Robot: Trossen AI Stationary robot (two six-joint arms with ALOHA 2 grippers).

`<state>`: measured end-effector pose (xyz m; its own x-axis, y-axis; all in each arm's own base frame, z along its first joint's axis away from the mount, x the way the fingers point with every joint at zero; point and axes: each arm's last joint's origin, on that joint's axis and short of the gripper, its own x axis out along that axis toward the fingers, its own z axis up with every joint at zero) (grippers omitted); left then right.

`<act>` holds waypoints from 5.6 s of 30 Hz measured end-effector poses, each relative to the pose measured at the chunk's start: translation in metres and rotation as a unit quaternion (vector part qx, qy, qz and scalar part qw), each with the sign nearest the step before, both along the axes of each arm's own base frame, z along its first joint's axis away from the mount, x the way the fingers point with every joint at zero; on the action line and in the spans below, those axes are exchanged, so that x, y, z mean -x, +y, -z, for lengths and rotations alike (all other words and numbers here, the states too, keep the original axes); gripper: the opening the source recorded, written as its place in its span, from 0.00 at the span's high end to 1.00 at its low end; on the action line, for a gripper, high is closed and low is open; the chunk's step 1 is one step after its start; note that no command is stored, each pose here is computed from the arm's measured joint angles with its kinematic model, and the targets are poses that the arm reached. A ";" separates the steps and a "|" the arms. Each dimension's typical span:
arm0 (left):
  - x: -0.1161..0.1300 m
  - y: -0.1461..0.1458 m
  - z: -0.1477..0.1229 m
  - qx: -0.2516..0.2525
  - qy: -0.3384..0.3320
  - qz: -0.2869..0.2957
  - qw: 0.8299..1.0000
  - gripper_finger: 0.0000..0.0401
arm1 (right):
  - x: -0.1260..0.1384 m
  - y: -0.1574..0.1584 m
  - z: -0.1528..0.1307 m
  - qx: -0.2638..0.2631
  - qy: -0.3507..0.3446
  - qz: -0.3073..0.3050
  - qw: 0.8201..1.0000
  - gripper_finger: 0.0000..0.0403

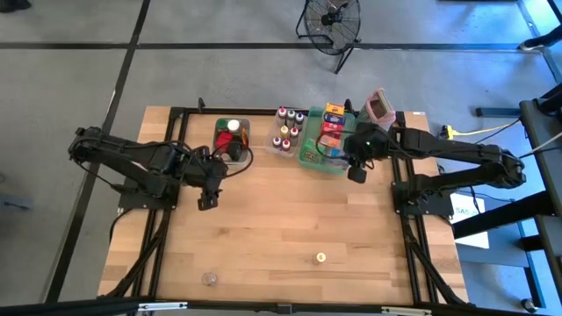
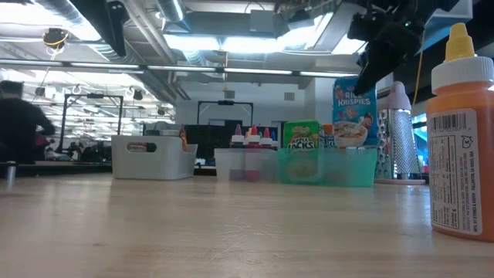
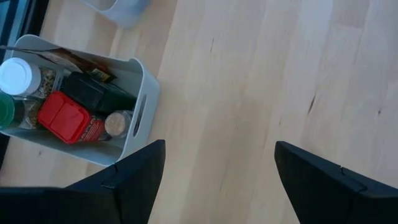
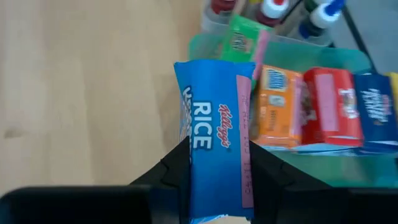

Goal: Pick & Place Kitchen Items
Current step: Put the light blue cereal box into the green bin, then put the brown seasoning bottle into the gray bin

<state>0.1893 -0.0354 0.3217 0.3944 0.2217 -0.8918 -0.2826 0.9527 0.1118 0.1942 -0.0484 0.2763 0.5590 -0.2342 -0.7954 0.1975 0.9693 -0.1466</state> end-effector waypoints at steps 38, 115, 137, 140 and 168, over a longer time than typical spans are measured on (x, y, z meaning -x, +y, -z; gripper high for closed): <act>0.000 0.000 0.000 0.001 -0.003 -0.012 1.000 0.26 | -0.031 -0.042 0.044 -0.057 0.066 -0.005 0.996 0.62; 0.041 -0.162 -0.027 0.313 -0.214 0.134 0.916 0.26 | -0.096 0.278 -0.067 -0.264 -0.478 -0.406 0.732 0.35; -0.034 -0.239 0.043 0.348 -0.272 0.047 0.896 0.26 | -0.057 0.315 -0.068 -0.369 -0.403 -0.514 0.661 0.35; -0.029 -0.235 0.050 0.350 -0.223 0.025 0.909 0.26 | -0.054 0.319 -0.068 -0.371 -0.400 -0.518 0.659 0.35; 0.004 -0.210 0.085 0.356 0.130 -0.309 0.872 0.27 | -0.061 0.313 -0.062 -0.347 -0.387 -0.517 0.680 0.35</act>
